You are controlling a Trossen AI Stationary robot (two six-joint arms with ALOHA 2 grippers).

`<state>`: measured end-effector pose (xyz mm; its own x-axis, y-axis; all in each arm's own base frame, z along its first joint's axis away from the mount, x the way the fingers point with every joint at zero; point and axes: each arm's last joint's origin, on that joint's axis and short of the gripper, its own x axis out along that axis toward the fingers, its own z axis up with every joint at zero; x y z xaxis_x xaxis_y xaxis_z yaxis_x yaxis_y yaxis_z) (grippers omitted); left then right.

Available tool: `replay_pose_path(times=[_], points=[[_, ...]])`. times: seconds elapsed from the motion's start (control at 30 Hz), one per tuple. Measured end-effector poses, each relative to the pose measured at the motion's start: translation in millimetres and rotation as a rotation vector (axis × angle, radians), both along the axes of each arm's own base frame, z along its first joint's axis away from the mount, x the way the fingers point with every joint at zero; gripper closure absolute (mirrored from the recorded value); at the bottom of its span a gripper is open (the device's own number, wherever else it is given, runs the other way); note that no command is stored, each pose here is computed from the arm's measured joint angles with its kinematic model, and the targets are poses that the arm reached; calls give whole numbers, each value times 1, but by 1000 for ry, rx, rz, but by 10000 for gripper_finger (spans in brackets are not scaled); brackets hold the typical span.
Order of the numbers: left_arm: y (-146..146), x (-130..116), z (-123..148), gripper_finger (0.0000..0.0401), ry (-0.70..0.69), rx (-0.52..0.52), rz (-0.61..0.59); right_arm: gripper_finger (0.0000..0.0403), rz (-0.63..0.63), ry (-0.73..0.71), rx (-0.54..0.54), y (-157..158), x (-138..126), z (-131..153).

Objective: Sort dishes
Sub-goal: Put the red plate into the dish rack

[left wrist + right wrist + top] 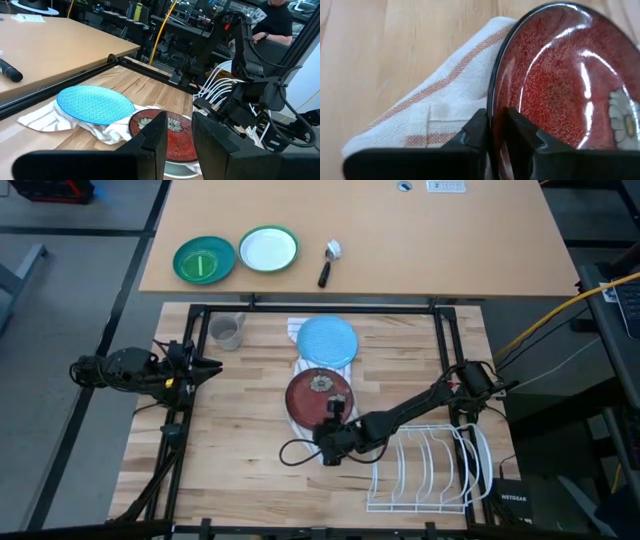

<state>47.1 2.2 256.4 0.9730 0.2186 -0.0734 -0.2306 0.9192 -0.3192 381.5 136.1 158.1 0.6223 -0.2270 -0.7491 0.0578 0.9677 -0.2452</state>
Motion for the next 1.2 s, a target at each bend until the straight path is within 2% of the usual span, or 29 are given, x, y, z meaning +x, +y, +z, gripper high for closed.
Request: replay_pose_path(times=[0.33,0.5,0.7,0.97,1.1,1.2], points=[[0,0,0,320,-2,-1,0,355,71,56,-32,5,12,37],[0,0,0,320,-3,-8,1,372,75,88,-64,4,11,43],[-1,6,-3,320,-51,-53,0,371,75,87,-63,4,11,44],[-10,36,-40,320,-208,-36,-80,370,94,95,-70,4,11,43],[-14,44,-61,320,-218,-35,-172,369,108,101,-51,5,12,45],[-15,47,-72,320,-212,-65,-186,369,118,95,-31,6,13,50]])
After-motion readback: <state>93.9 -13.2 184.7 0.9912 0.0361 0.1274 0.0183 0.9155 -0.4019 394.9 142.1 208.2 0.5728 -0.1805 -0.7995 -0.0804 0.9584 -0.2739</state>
